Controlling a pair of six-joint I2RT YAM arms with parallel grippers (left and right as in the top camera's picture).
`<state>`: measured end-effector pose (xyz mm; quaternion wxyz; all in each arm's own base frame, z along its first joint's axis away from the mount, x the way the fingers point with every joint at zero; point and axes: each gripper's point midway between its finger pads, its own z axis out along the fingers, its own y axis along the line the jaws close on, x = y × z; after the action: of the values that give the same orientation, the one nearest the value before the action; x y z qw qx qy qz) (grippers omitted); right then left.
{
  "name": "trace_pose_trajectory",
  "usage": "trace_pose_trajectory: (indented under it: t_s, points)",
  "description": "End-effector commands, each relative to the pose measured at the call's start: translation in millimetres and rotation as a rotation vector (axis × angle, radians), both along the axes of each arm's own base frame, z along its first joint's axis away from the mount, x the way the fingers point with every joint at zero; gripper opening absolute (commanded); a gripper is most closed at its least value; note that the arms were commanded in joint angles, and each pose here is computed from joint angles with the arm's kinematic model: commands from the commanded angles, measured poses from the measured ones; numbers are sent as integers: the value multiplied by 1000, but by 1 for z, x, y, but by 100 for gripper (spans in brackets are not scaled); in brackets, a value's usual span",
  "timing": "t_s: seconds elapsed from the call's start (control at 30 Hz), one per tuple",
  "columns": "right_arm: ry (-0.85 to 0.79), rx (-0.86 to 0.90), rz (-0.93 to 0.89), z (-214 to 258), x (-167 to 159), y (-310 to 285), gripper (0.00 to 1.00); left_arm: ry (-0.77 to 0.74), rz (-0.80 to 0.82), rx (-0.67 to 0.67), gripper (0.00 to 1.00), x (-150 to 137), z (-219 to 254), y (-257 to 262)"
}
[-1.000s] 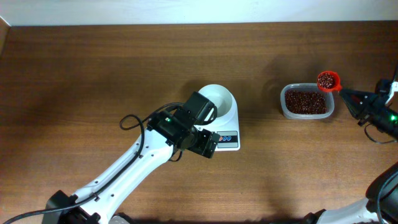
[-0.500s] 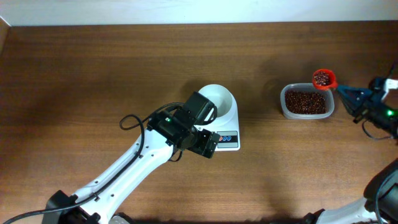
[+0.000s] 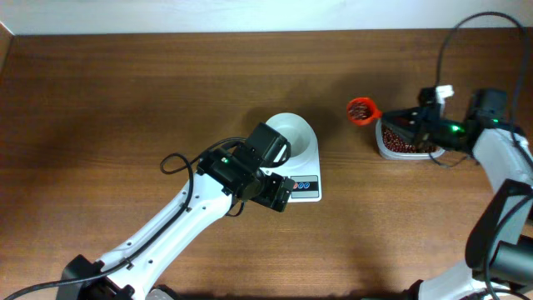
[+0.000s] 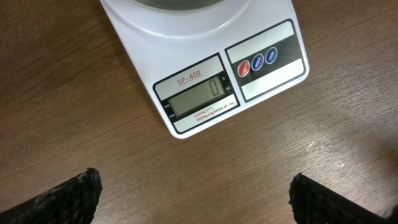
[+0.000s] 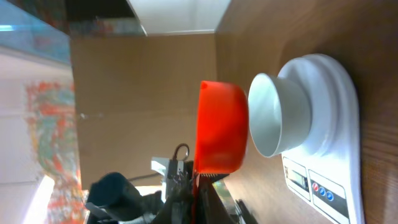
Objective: Scoop item into bowl and weigh 50g on scale
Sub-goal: 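Carry the filled scoop left over the white bowl on the scale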
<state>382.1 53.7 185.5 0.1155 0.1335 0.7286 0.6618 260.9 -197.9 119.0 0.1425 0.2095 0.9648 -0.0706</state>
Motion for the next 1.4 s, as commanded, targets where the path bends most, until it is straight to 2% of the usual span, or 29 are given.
trace_pose_trajectory:
  t_s: [0.0, 0.17, 0.4, 0.63, 0.9, 1.17, 1.37]
  points:
    - [47, -22, 72, -11, -2, 33, 4, -12, 4, 0, 99, -1, 2, 1]
    - [42, -32, 163, -7, 0, 76, 4, -12, 4, 0, 99, -1, 2, 1]
    - [61, -185, 178, -30, 3, 118, 4, -12, 4, 0, 99, -1, 2, 1]
    - [16, -321, 140, -47, 12, 133, 4, -12, 4, 0, 99, -1, 2, 1]
    - [-96, -356, 183, -43, 11, 155, 4, -12, 4, 0, 99, -1, 2, 1]
    - [-209, -386, 150, -11, 20, 153, 4, -12, 4, 0, 99, -1, 2, 1]
    - [-274, -433, 162, -11, 18, 150, 4, -12, 4, 0, 99, -1, 2, 1]
